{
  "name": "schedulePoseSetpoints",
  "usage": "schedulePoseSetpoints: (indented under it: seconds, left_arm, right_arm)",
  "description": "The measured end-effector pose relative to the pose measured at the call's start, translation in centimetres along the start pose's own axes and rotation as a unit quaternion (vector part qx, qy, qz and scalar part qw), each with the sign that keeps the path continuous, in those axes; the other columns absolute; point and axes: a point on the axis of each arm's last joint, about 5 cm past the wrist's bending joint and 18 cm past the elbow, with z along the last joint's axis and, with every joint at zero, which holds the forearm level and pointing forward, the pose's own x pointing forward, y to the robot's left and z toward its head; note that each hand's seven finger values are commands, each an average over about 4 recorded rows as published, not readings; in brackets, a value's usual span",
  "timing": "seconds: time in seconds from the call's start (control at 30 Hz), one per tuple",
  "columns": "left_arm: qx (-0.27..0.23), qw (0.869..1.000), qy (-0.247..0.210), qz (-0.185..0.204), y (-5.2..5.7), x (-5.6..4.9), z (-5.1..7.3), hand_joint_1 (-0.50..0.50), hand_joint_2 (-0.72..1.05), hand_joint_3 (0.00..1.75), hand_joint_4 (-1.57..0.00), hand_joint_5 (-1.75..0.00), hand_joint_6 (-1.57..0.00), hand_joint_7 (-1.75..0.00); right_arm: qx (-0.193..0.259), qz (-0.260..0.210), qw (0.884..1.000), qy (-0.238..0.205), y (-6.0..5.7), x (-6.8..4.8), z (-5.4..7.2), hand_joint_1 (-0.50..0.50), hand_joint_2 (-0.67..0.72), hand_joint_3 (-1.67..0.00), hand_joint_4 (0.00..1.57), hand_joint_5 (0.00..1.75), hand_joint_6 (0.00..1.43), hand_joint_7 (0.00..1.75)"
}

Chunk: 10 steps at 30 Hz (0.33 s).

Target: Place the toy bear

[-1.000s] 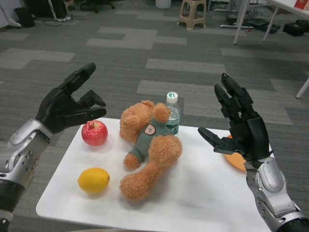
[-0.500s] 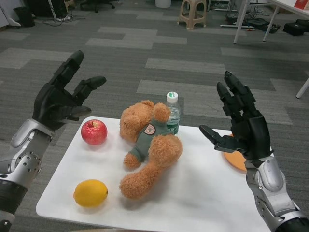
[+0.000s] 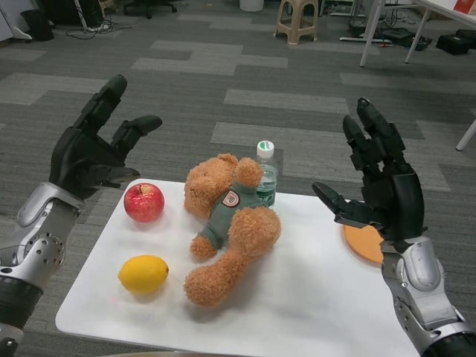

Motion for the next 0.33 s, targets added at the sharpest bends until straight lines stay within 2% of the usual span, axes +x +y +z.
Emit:
schedulePoseSetpoints:
  seconds: [0.1,0.33]
  left_arm:
    - [0.001,1.0,-0.001,0.002,0.04,-0.01,0.06,-0.48,0.25,0.09,0.0,-1.23,0.0,0.0]
    - [0.001,1.0,-0.002,0.003,0.07,-0.02,0.1,-0.48,0.25,0.09,0.0,-1.23,0.0,0.0]
  right_arm:
    - [-0.001,-0.003,1.0,-0.004,-0.07,0.09,0.13,0.12,-0.49,-0.56,0.0,0.0,0.0,0.14]
    - [-0.001,-0.005,1.0,-0.007,-0.12,0.15,0.2,0.12,-0.54,-0.48,0.0,0.0,0.0,0.14]
